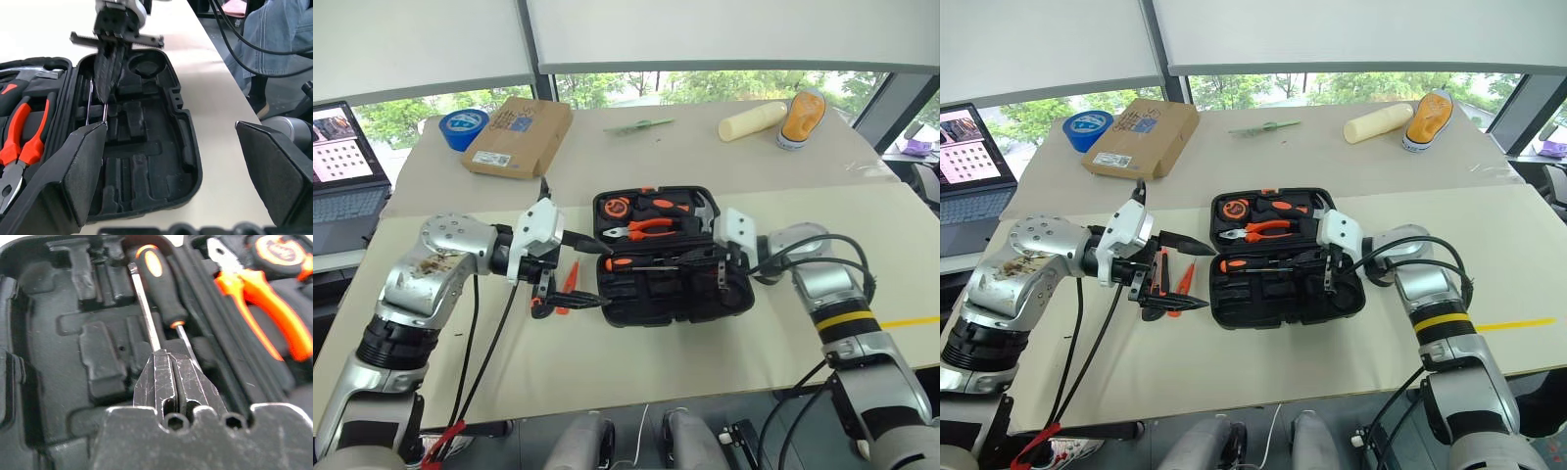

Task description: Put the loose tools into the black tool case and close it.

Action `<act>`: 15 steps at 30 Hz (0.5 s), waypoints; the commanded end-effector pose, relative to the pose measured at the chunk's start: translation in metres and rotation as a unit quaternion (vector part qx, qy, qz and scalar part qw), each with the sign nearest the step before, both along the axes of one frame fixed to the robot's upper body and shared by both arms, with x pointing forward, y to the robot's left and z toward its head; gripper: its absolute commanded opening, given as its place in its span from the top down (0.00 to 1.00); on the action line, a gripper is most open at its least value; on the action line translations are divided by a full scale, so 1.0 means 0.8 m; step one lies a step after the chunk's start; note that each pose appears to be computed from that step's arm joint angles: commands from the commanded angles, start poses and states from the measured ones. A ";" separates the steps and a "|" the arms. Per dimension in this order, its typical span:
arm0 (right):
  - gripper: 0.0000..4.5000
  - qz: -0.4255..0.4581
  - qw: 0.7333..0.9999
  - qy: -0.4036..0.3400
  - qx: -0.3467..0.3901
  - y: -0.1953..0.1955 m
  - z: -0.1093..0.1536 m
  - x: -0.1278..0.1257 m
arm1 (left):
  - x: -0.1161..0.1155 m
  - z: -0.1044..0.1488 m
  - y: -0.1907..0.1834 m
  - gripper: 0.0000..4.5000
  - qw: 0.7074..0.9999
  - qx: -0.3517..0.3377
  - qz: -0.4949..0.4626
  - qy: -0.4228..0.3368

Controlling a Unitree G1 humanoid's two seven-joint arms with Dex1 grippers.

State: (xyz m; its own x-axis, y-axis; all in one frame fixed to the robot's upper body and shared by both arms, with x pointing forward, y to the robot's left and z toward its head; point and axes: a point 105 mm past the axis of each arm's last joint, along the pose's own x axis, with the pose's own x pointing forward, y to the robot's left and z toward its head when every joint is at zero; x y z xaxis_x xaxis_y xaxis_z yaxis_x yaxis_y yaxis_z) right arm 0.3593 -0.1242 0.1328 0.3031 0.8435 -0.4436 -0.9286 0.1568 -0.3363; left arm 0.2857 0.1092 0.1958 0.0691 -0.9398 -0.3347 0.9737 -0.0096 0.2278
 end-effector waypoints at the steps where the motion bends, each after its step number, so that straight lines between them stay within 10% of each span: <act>1: 1.00 0.016 0.999 0.004 -0.035 -0.003 -0.017 -0.006 | 0.002 0.011 -0.002 0.00 1.000 -0.002 -0.004 -0.028; 10: 1.00 -0.023 0.998 0.001 -0.060 -0.012 -0.042 0.000 | 0.001 0.008 0.000 0.00 1.000 -0.003 0.000 -0.030; 15: 1.00 -0.021 0.997 -0.029 0.071 0.005 0.045 -0.005 | 0.001 0.007 0.010 0.00 0.999 -0.009 0.036 -0.023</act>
State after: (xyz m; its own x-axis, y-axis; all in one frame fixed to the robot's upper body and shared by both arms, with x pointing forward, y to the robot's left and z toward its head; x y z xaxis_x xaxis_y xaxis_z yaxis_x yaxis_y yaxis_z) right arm 0.3580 -0.1216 0.1312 0.3376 0.8486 -0.4074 -0.9193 0.2043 -0.3363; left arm 0.2870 0.1112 0.1927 0.0998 -0.9377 -0.3329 0.9700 0.0171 0.2426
